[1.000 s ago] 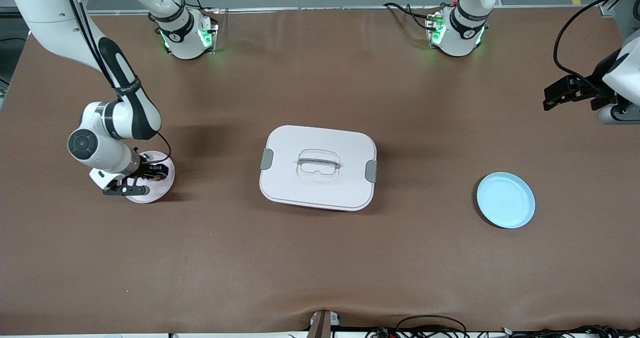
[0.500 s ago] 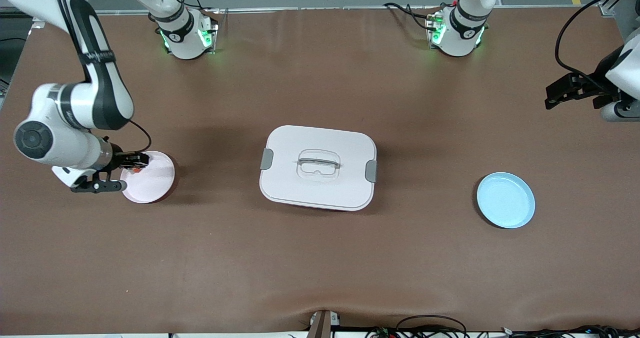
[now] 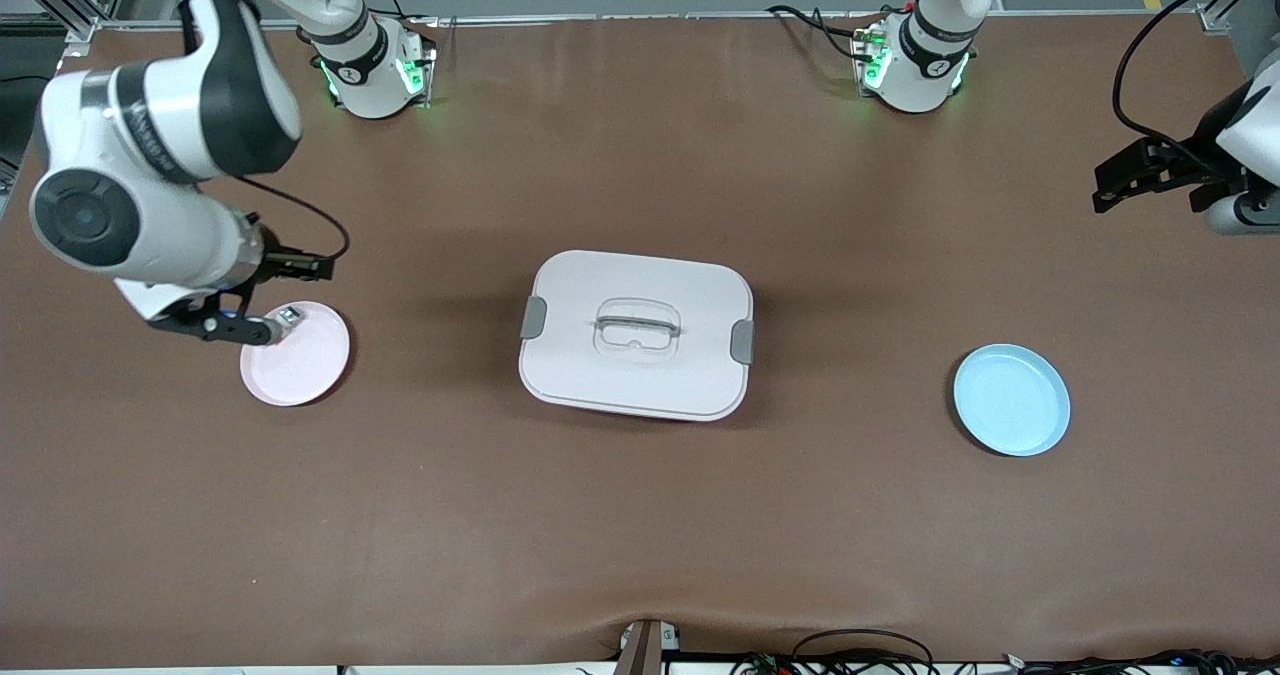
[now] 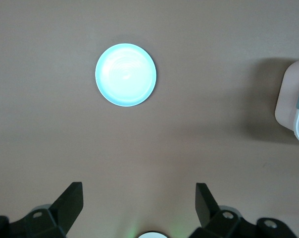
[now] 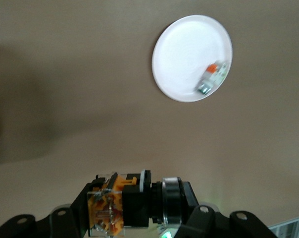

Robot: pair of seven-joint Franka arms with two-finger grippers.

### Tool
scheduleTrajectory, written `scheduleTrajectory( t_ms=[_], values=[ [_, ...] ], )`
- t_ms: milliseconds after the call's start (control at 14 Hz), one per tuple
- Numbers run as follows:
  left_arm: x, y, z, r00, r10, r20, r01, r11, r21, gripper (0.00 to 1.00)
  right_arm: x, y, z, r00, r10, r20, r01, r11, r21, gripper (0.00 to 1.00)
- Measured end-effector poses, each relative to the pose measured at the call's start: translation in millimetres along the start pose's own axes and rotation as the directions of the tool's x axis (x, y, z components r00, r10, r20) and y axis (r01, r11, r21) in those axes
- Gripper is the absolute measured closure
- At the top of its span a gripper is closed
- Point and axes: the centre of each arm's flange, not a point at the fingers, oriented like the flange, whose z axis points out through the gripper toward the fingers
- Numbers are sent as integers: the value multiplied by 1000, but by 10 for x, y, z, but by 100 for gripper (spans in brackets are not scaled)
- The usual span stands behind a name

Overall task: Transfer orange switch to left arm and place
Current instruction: 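Lift the switch over the box with the right gripper while the left gripper approaches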

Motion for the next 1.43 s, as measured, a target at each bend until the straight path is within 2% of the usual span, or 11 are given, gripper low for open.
scheduleTrajectory(
  t_ms=[143,286,500,786,1000,1214,1429],
  values=[
    [-3,67,-16,1000,9,-3,-9,999,-38,0,-282,-395,-259,996,93,16,-94,993,77,28],
    [-27,185,-84,1000,24,-18,-25,994,-106,0,-496,-682,-417,980,181,82,-193,967,166,28],
    [-114,343,-220,998,43,-38,-50,978,-200,0,-713,-1025,-595,929,294,223,-349,897,271,28],
    [-147,599,-266,996,79,-36,-87,928,-362,0,-860,-1456,-817,853,361,377,-500,773,390,28],
    [-169,1078,-214,988,149,-49,-156,903,-401,0,-977,-1854,-821,806,403,434,-578,696,427,28],
    [-199,1604,-62,980,189,-65,-197,859,-474,0,-1138,-2248,-848,741,426,520,-662,594,457,28],
    [-201,1962,94,975,197,-100,-220,829,-514,0,-1158,-2443,-818,688,428,586,-717,528,456,28]
  ],
)
